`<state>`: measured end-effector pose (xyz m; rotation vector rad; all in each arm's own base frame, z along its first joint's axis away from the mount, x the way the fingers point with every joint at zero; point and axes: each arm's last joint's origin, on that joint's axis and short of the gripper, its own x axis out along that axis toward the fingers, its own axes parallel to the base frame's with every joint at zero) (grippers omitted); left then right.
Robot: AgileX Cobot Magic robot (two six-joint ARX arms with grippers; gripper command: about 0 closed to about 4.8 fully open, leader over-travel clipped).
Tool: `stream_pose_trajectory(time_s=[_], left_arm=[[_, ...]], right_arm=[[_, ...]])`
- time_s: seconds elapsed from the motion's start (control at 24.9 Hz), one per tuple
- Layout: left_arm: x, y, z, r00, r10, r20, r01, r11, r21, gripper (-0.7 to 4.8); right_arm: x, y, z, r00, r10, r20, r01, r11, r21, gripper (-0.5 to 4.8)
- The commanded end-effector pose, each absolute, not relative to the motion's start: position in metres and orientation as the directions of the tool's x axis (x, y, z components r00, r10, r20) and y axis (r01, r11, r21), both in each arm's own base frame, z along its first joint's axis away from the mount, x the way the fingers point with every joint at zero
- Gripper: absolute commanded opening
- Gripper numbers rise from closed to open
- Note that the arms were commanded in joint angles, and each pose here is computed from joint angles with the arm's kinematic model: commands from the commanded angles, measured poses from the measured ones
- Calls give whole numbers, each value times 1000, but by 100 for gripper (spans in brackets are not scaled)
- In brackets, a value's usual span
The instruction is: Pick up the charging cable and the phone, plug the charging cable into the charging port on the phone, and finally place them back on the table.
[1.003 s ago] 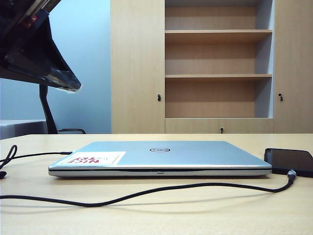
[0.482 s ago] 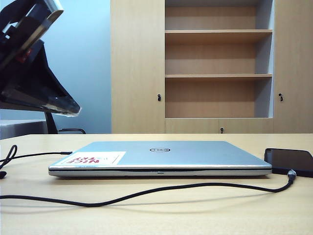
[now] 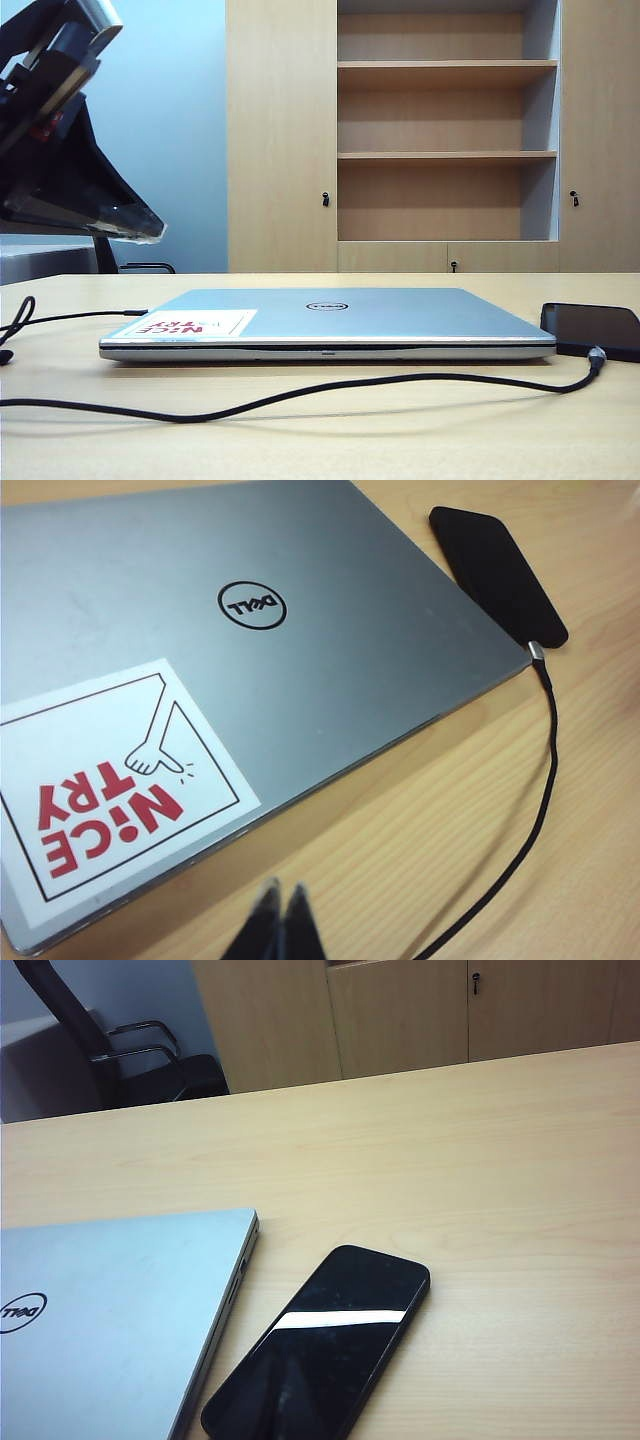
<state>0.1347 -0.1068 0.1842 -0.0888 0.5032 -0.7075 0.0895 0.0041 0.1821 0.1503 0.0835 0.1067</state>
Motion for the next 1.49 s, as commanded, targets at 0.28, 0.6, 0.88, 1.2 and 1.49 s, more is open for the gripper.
stream_pose_trajectory(time_s=[0.28,0.6,0.88,1.2,1.49], left_arm=[[136,-108,191,665,-658,-353,615,751,-242,-6],[123,-70,211,806,-567,-172,542,822,-173,-6],[117,-32,211,927,-350,-133,342,936,-78,-6],[102,-10,207,982,-186,11,187,981,-55,-6],[97,-7,191,985,-158,66,161,986,-48,-6]], right_arm=[[89,4,186,993,110,-47,-101,984,149,13],[89,4,186,993,111,-49,-102,983,150,13],[89,4,186,992,113,-48,-105,983,150,13],[89,4,186,992,112,-49,-104,983,150,14],[89,4,186,992,112,-50,-104,983,150,14]])
